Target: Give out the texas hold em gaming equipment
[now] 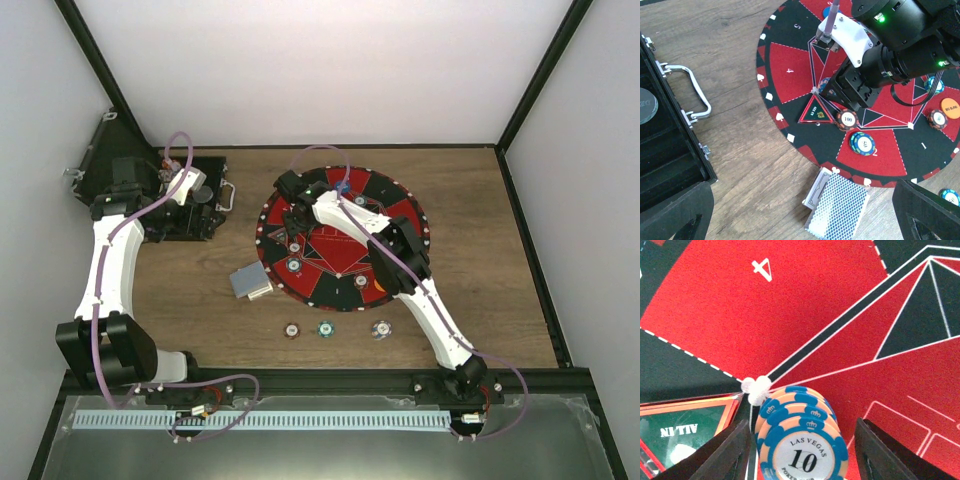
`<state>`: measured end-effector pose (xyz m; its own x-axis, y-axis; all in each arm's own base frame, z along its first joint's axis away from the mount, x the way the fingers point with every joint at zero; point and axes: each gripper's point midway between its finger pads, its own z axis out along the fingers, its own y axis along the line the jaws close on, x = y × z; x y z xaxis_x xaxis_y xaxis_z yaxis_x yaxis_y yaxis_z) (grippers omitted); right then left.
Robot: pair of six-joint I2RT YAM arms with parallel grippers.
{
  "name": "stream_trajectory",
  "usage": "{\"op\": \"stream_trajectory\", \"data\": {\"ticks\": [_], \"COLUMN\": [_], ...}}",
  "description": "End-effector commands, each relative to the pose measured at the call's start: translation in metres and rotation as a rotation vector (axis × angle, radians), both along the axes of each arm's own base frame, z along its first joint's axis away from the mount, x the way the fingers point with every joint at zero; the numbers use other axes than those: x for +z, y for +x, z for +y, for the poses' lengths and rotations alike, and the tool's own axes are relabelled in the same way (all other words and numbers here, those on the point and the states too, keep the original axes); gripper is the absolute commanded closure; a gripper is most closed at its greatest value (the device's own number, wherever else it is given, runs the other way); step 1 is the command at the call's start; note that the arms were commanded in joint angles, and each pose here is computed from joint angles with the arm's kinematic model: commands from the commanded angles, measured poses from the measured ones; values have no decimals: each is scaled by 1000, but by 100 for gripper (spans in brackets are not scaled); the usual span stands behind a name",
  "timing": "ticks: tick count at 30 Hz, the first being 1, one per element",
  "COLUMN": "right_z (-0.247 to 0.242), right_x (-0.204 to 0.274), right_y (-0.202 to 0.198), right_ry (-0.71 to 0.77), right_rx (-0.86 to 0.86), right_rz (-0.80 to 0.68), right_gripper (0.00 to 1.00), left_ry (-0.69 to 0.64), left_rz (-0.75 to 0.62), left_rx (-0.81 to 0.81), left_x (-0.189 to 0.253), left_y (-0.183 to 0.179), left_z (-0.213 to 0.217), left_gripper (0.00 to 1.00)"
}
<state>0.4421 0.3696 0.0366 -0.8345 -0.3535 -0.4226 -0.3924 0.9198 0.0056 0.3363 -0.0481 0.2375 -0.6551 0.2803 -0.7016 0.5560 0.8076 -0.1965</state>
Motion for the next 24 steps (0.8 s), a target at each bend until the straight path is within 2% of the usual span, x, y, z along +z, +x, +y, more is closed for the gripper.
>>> {"op": "stream_trajectory", "data": {"ticks": [1,6,11,16,24], "right_z": [-3,-14,-43,-94,-176], "right_x": [53,99,137,127,77], "right_y": [14,10,-24,-91,-209], "right_ry": [14,27,70,86,68], "right_rx": [-7,-26,-56,-101,-243], "right_rz": [-100,-153,-174,-104,60], "right_gripper": [40,38,34,28,19], "left_ry": [-16,-11,-7,-14,-14], "left_rz": [-15,-17,-21,-25,-17], "left_rx": [-4,-4,-1,-4,-6], "left_x": [4,4,5,5,0], "left_y": [2,1,1,0,-3], "left_z": [-1,0,0,-1,-2], "left_gripper": [0,0,0,0,0]}}
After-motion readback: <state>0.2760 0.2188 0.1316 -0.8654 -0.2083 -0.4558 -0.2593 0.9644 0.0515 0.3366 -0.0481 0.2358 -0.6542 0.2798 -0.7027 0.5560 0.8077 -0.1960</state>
